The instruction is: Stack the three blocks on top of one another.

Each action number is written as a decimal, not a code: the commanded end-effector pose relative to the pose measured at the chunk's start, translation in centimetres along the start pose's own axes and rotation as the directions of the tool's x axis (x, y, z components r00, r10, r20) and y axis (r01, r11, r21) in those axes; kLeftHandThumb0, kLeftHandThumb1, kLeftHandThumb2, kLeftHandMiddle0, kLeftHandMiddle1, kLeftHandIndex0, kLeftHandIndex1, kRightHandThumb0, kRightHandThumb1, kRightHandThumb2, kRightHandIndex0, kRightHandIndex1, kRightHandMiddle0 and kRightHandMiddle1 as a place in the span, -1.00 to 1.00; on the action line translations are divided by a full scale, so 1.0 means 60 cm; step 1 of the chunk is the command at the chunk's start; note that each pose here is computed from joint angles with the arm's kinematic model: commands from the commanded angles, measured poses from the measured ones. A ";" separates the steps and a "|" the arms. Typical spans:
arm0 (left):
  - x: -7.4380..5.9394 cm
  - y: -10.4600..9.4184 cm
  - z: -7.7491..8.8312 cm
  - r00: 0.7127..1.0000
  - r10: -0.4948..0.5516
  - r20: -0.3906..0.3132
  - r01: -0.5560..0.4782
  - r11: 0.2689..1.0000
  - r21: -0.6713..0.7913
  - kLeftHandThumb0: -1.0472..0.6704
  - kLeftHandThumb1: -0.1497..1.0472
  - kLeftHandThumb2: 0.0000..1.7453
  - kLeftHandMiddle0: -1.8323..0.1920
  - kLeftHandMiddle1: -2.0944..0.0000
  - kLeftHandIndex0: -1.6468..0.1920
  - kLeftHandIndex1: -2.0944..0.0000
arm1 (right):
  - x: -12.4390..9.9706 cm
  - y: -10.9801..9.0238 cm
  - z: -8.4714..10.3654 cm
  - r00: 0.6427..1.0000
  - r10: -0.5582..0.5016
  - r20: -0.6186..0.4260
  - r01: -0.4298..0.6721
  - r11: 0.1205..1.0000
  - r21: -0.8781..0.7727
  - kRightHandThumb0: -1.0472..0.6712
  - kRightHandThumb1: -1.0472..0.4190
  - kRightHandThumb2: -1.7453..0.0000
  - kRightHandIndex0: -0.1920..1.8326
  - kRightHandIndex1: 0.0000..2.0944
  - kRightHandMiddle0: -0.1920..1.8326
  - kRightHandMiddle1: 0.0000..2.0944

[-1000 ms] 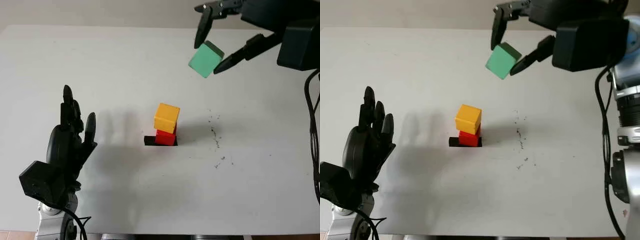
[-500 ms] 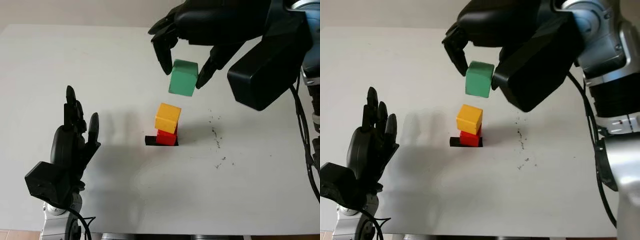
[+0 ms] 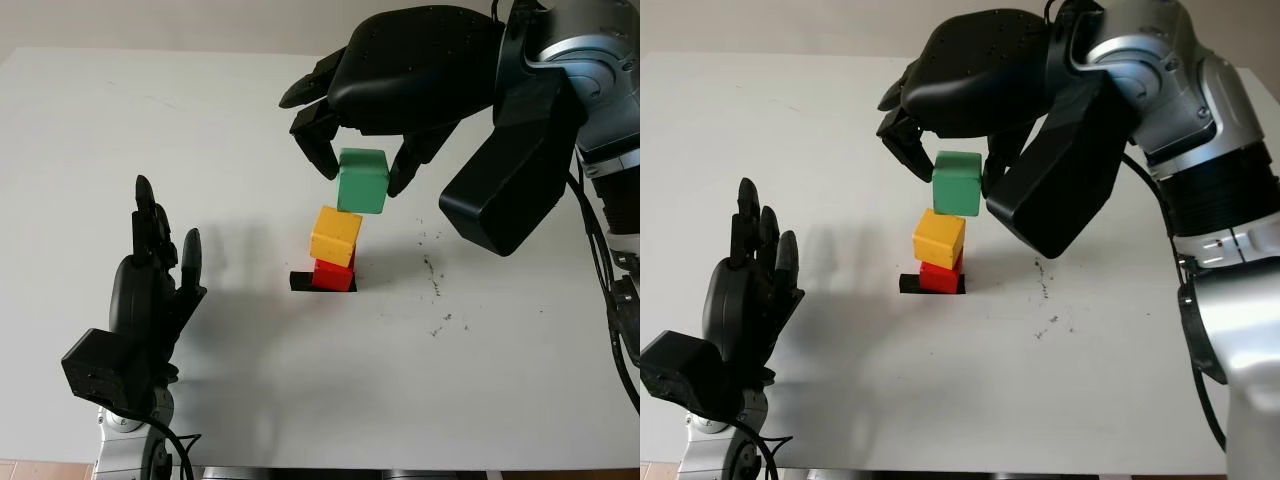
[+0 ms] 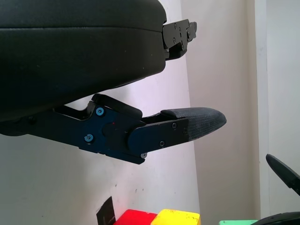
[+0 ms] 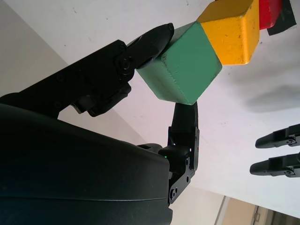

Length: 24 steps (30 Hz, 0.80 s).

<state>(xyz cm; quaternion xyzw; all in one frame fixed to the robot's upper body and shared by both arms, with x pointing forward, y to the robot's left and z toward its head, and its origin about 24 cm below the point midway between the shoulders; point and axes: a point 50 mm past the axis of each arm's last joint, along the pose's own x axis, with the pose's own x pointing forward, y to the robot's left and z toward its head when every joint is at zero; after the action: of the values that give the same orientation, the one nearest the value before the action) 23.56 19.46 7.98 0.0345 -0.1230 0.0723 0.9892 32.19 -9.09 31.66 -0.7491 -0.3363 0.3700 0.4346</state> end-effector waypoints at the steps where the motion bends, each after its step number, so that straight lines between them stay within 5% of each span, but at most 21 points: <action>1: 0.002 -0.004 0.001 1.000 0.003 0.008 -0.003 1.000 0.001 -0.55 1.00 -0.34 1.00 0.97 1.00 1.00 | -0.001 -0.008 0.001 1.000 -0.018 0.004 0.018 1.000 -0.016 -0.16 -0.89 0.93 -0.54 -0.96 -0.41 0.45; 17: 0.000 -0.009 -0.003 1.000 0.012 0.014 -0.012 1.000 -0.016 -0.56 1.00 -0.36 1.00 0.96 1.00 1.00 | 0.011 -0.001 0.004 0.996 -0.087 0.028 0.087 0.996 0.005 -0.22 -0.90 0.94 -0.56 -0.95 -0.49 0.60; 24: 0.000 -0.010 -0.004 1.000 -0.002 0.017 0.002 1.000 -0.022 -0.56 1.00 -0.35 1.00 0.99 1.00 1.00 | 0.018 0.007 0.008 0.996 -0.079 0.039 0.078 0.997 0.024 -0.19 -0.89 0.94 -0.52 -0.94 -0.46 0.48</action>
<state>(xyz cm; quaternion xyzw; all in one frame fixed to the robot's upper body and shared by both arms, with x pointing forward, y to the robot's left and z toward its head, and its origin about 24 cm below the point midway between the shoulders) 23.66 19.00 7.52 0.0255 -0.1238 0.0724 0.9893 32.29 -8.12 31.21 -0.7271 -0.3739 0.3665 0.4440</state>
